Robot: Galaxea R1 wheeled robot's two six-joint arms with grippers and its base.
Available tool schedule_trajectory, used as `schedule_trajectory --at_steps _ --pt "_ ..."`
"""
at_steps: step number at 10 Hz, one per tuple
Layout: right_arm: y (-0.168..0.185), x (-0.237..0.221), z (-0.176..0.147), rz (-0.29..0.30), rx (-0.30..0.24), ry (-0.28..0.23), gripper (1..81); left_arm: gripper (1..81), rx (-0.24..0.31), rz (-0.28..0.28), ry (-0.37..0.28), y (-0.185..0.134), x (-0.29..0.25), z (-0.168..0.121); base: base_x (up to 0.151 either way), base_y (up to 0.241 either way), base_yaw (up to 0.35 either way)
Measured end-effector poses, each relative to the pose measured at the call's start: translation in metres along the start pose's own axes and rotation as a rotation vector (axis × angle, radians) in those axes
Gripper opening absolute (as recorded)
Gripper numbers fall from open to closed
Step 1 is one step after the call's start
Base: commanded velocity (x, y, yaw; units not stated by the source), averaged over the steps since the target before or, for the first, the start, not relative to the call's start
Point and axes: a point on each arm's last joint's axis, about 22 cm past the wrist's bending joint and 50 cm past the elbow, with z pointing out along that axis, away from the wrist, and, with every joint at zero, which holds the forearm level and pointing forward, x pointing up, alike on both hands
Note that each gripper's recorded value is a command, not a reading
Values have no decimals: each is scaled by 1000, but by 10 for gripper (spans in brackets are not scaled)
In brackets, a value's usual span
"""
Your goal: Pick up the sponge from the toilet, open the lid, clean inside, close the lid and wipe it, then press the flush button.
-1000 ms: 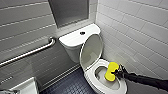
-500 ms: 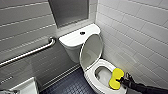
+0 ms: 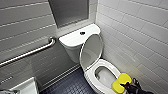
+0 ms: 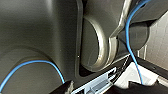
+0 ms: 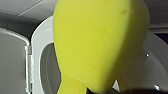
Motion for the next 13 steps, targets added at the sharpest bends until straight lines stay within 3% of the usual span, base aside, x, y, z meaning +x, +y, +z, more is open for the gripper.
schedule_trajectory --at_steps 4,7,10,11,13 --pt "44 -40 -35 65 -38 12 10 811 -13 20 3 9 2 5 0 0 0" --pt "47 -70 -64 98 -47 -52 10 811 -20 33 4 14 3 7 0 0 0" --pt "38 -73 -95 43 -47 -97 10 811 -24 40 7 17 5 9 0 0 0" --pt "36 -75 -96 17 -46 -122 10 811 -24 41 7 17 5 9 0 0 0" --pt "4 -76 -82 -25 6 -163 10 811 -26 42 7 18 5 9 0 0 0"
